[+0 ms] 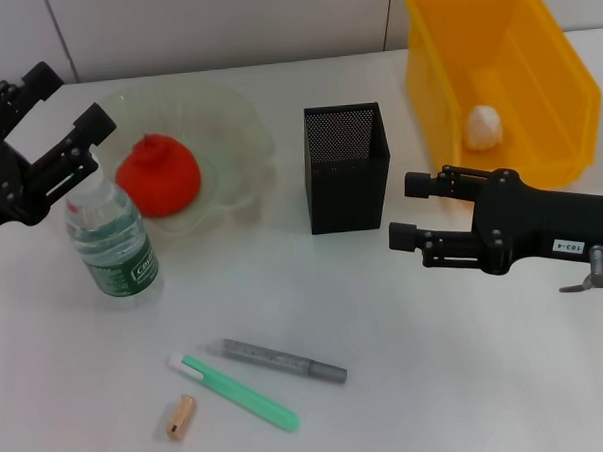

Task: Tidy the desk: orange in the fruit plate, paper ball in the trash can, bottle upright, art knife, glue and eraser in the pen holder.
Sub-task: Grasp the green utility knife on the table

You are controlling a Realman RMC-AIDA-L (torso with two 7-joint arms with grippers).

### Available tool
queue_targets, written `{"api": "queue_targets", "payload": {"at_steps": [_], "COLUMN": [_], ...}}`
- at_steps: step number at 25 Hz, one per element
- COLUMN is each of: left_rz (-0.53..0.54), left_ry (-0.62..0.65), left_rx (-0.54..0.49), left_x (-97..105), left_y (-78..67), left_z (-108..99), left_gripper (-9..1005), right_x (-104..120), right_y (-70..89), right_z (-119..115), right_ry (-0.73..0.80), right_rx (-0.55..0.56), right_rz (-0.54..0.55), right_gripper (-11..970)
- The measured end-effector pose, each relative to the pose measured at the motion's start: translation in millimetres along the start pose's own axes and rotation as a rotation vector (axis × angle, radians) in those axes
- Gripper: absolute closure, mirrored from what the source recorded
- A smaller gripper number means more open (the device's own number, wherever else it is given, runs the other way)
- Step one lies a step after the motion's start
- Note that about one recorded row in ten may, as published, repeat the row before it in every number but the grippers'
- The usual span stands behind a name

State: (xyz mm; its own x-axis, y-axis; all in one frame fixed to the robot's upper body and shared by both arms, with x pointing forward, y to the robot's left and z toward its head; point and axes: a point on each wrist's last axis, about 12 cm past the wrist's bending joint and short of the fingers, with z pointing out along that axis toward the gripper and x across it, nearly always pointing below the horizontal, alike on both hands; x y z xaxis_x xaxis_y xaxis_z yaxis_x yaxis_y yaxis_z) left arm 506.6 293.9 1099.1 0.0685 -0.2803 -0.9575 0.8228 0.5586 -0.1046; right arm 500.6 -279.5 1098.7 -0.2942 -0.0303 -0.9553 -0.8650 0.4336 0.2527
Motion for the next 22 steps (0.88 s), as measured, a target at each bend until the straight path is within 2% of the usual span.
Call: {"api": "queue_targets", "payload": {"at_steps": [2, 3, 4, 7, 8, 10, 11, 16, 18, 22], "left_rz": [-0.013, -0.017, -0.017, -0.006, 0.013, 0.013, 0.02, 0.007, -0.003, -0.007], "left_ry": [0.021, 0.06, 0.06, 0.128, 0.169, 0.169, 0.253, 0.344, 0.414, 0.445], "left_rx": [0.033, 0.086, 0.086, 0.192, 0.258, 0.258, 0.336, 0.376, 0.38, 0.381], "left_x": [-3, -6, -6, -12, -16, -16, -20, -22, -21, -21], "left_y": [0.1, -0.6, -0.6, -4.6, -7.9, -7.9, -10.8, -11.0, -9.6, -9.3], "left_z": [2, 6, 6, 12, 15, 15, 21, 25, 26, 25], "left_gripper": [192, 192, 193, 193, 193, 193, 193, 193, 194, 194], "right_x": [0, 0, 0, 1, 2, 2, 2, 3, 5, 9], "right_y": [-0.5, -2.0, -2.0, -3.8, -4.0, -4.1, -4.1, -4.4, -4.1, -3.6], "right_z": [-1, -3, -3, -5, -5, -5, -5, -6, -7, -8], "right_ry": [0.0, -0.004, -0.004, -0.01, -0.011, -0.011, -0.01, 0.004, 0.058, 0.114], "right_rx": [0.004, 0.014, 0.014, 0.024, 0.027, 0.028, 0.028, 0.028, 0.024, 0.017], "right_rz": [-0.001, 0.003, 0.003, 0.008, 0.005, 0.003, 0.002, -0.009, -0.061, -0.117], "right_gripper": [186, 186, 186, 186, 186, 186, 186, 186, 186, 186]}}
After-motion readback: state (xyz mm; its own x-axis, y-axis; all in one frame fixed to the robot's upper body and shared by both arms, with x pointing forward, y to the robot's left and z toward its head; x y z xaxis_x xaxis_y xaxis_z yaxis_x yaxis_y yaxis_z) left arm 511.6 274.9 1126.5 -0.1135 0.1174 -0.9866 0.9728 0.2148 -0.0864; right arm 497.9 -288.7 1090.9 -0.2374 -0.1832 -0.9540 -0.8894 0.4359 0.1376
